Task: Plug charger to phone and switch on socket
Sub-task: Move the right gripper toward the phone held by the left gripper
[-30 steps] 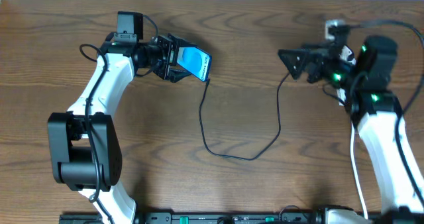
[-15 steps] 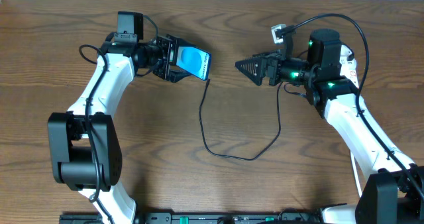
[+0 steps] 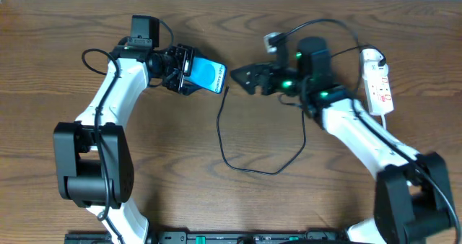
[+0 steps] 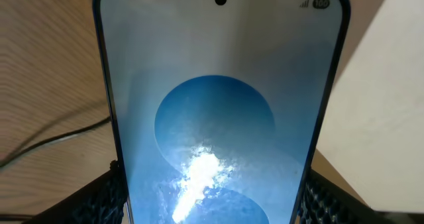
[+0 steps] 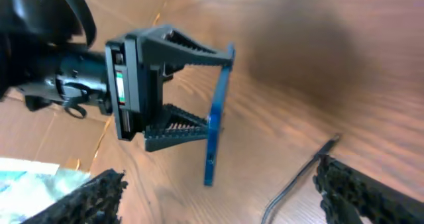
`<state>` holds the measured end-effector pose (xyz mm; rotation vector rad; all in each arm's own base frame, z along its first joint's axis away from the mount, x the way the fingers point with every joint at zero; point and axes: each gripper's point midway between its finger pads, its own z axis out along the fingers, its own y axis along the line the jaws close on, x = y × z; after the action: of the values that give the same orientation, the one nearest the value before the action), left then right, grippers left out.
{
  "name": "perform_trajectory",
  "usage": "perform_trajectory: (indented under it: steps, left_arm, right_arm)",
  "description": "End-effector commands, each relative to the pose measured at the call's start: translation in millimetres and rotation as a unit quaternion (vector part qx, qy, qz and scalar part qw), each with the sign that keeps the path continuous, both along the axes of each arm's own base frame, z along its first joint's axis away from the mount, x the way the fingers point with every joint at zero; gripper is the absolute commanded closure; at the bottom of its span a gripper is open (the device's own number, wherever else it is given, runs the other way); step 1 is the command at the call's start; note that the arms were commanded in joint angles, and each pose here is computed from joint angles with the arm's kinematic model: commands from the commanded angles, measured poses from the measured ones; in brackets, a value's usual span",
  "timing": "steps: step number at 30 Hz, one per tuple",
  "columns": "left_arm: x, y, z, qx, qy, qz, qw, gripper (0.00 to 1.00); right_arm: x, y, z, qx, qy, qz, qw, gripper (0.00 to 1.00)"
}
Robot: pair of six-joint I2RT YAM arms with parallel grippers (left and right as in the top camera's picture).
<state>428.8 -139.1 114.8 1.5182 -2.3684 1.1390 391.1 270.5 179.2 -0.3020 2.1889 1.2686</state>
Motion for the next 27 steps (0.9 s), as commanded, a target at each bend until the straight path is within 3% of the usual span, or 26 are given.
perform_trajectory:
  steps: [1,10,17,27]
  left_arm:
    - [-4.1,-0.1,5.9,0.019,-0.009,-0.003,1.000,0.29]
    - [-12.5,-5.1,1.4,0.028,0.008,-0.010,1.000,0.29]
    - [-19.2,-13.4,-5.4,0.056,0.014,-0.018,0.998,0.29]
    - [-27.4,-32.2,-6.5,0.061,0.014,-0.041,0.997,0.29]
  right_arm:
    - [4.0,11.4,-9.0,0.006,0.023,-0.007,1.000,0.13]
    - [-0.3,37.0,-39.1,0.007,0.054,0.003,0.998,0.22]
    - [1.5,48.0,-46.0,0.006,0.078,-0.034,0.996,0.42]
    - [-7.9,59.0,-66.5,-0.033,0.102,-0.074,0.991,0.50]
